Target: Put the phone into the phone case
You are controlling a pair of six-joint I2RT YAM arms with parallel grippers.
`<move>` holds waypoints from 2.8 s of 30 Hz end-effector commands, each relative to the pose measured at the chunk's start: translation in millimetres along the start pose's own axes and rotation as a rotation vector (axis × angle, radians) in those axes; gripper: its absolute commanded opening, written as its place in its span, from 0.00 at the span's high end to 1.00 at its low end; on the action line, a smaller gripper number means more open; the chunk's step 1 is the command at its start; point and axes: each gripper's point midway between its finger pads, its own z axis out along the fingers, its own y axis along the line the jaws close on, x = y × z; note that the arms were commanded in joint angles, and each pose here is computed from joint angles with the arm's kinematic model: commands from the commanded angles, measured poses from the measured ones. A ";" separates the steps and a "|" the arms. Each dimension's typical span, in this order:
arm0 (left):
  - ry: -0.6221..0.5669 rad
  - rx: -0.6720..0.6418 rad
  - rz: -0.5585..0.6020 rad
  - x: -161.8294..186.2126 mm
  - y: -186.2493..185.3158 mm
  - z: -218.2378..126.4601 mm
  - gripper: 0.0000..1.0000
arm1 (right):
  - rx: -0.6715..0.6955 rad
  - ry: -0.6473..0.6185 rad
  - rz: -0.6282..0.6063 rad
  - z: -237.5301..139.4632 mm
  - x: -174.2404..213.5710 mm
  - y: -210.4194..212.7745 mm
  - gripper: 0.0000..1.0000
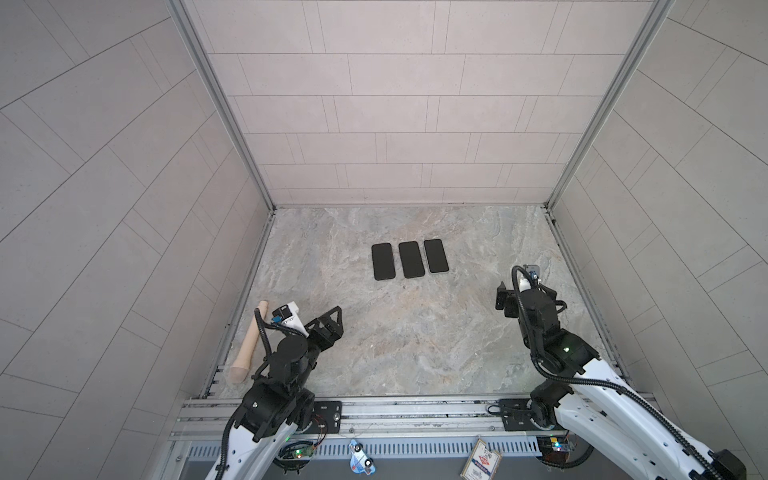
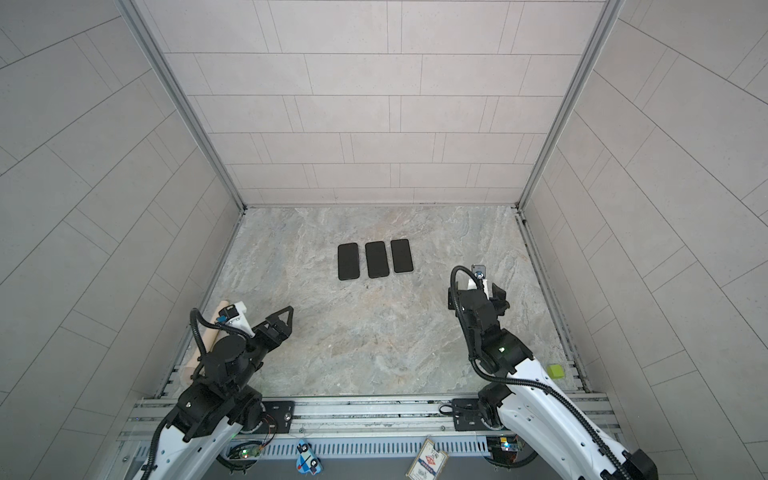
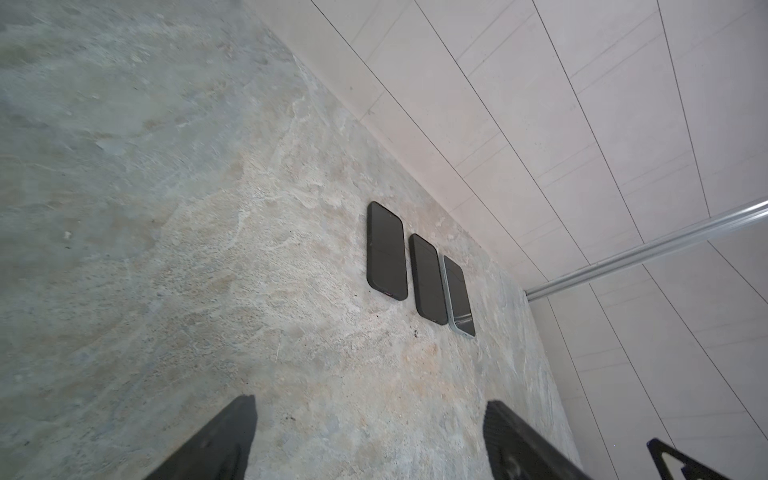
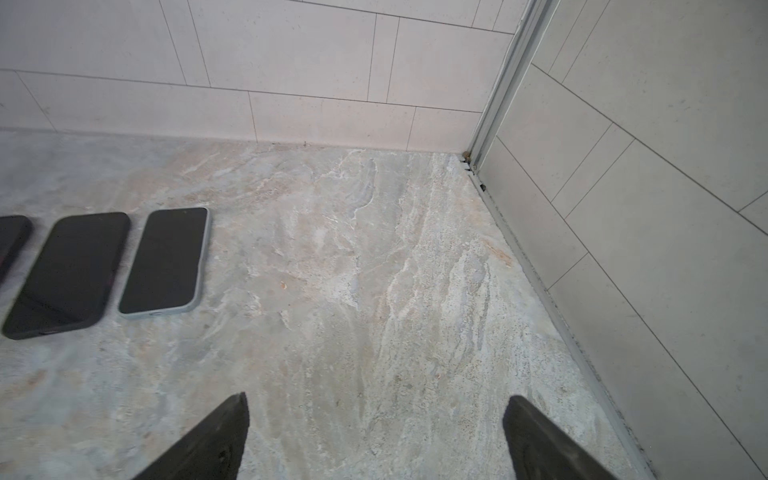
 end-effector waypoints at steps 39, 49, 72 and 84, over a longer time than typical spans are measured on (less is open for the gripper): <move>-0.398 -0.307 0.861 -92.1 -25.8 38.5 0.00 | 0.152 -0.266 0.252 8.1 44.1 -62.5 0.00; -0.359 -0.422 0.838 -60.8 29.5 49.1 0.00 | 0.151 -0.163 0.143 34.8 37.3 -58.4 0.00; -0.466 -0.437 0.730 -76.8 50.6 88.0 0.00 | 0.041 -0.055 0.049 103.8 19.7 -15.8 0.00; -0.461 -0.441 0.726 -81.3 55.8 90.3 0.00 | -0.040 -0.032 -0.053 129.5 36.7 7.1 0.01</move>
